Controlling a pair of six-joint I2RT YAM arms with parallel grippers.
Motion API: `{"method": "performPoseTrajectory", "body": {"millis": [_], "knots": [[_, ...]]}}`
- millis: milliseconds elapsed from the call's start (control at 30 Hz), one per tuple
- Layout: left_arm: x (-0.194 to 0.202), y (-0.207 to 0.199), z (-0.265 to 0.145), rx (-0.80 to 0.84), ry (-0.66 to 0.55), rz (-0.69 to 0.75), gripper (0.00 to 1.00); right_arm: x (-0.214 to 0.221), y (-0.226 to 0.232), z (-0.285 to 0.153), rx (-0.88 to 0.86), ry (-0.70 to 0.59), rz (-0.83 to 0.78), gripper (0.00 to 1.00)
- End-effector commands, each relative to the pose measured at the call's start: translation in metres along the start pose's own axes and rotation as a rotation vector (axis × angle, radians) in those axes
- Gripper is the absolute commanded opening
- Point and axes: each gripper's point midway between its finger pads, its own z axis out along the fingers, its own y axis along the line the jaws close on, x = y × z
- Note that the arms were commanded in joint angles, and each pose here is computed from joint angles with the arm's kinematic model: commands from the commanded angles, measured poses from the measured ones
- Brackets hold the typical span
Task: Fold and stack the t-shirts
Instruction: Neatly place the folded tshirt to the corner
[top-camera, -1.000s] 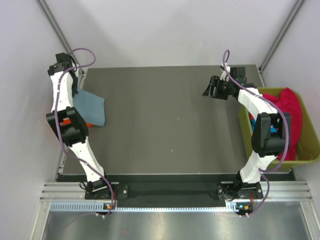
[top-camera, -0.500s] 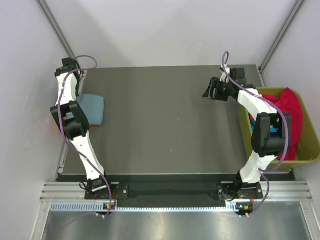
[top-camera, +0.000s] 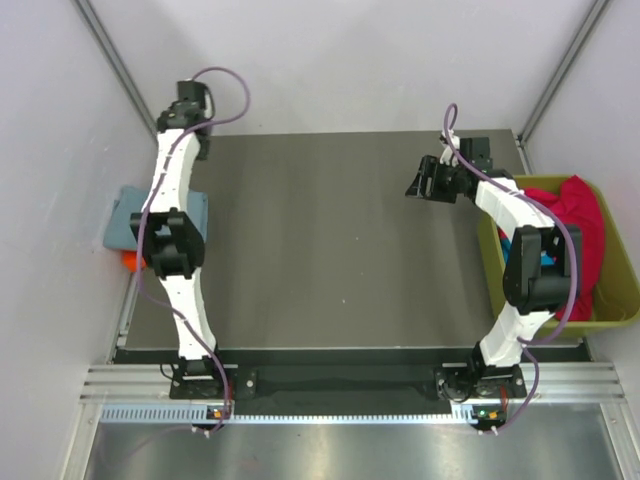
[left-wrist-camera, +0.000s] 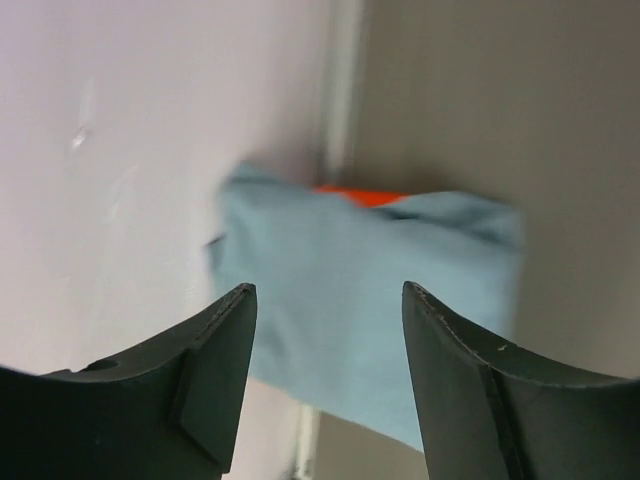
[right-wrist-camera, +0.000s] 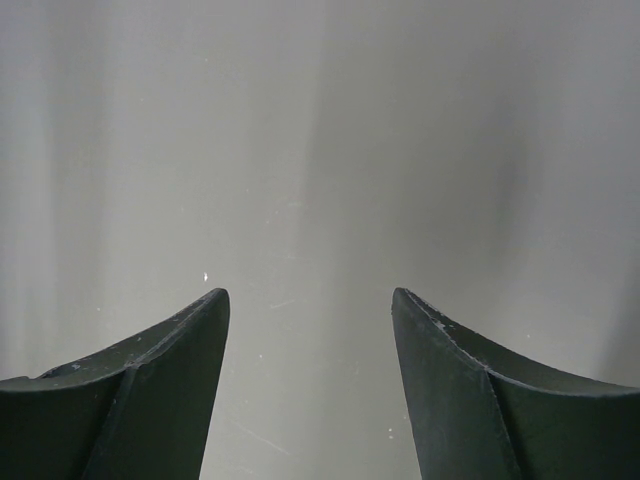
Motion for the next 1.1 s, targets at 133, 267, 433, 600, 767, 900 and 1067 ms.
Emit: {"method": "performPoseTrajectory", "body": {"millis": [133, 267, 433, 600, 767, 900, 1067], "knots": [[-0.077, -0.072, -0.143, 0.321, -0.324, -0.197, 0.66, -0.073, 0.032, -0.052, -0.031, -0.244, -0.157, 0.73], [-0.118, -0.076, -0.198, 0.528, -0.526, -0.326, 0.66, -0.112, 0.046, -0.081, -0.006, -0.372, -0.216, 0.99], [-0.134, -0.092, -0.226, 0.674, -0.597, -0.401, 0.68, -0.138, 0.023, -0.115, 0.220, -0.458, -0.222, 1.00], [-0.118, -0.115, -0.229, 0.663, -0.560, -0.330, 0.68, -0.145, 0.018, -0.153, 0.335, -0.491, -0.233, 1.00], [-0.120, -0.110, -0.235, 0.636, -0.582, -0.328, 0.69, -0.137, 0.032, -0.178, 0.314, -0.508, -0.243, 1.00], [-0.118, -0.104, -0.236, 0.612, -0.589, -0.322, 0.69, -0.131, 0.038, -0.199, 0.323, -0.510, -0.255, 1.00], [-0.112, -0.098, -0.249, 0.633, -0.601, -0.326, 0.69, -0.114, 0.027, -0.208, 0.395, -0.445, -0.213, 1.00]]}}
